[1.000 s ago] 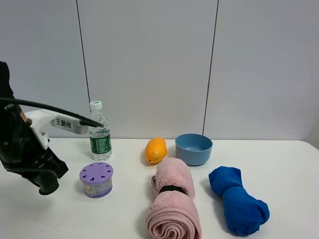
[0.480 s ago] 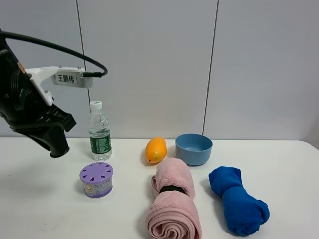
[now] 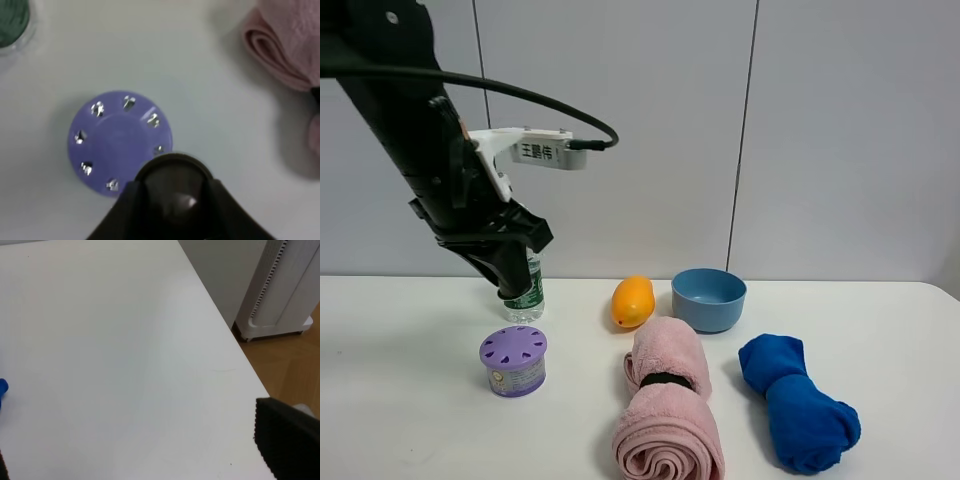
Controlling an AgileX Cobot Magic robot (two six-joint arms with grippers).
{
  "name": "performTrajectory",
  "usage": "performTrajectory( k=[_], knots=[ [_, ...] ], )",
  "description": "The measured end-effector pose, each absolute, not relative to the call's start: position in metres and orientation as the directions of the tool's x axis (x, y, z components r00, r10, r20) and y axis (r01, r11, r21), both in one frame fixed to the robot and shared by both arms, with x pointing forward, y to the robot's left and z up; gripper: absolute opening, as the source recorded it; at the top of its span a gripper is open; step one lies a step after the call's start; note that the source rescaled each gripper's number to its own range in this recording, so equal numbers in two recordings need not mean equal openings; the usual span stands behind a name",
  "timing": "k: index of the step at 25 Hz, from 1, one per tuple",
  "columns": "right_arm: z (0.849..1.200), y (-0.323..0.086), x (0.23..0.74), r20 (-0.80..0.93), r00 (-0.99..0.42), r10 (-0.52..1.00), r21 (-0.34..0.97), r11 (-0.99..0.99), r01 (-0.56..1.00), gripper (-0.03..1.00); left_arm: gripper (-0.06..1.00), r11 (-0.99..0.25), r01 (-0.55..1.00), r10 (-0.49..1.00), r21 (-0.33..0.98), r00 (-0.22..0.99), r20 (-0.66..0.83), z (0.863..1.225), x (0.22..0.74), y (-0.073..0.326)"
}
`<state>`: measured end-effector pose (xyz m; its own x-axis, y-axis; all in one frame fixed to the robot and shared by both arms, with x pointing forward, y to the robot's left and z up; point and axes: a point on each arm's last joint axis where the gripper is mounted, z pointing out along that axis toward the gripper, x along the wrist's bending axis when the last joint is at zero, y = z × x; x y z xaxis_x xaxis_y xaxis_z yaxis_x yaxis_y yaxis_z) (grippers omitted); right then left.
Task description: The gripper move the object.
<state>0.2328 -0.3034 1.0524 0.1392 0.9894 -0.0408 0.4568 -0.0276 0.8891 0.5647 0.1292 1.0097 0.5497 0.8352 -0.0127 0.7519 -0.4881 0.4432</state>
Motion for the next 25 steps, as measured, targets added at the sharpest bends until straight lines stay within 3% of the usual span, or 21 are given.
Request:
performTrajectory(
  k=[9,25],
  knots=[
    [1.052,-0.303,0.233,-0.041,0.139,0.989,0.889,-0.028,0.457,1.00,0.01,-0.575,0.731,0.793,0.368,0.609,0.028,0.982,0.605,0.104],
    [1.052,-0.303,0.233,-0.041,0.139,0.989,0.889,-0.028,0.457,1.00,0.01,-0.670,0.645,0.724,0.367,0.677,0.134,0.931,0.641,0.090]
  ],
)
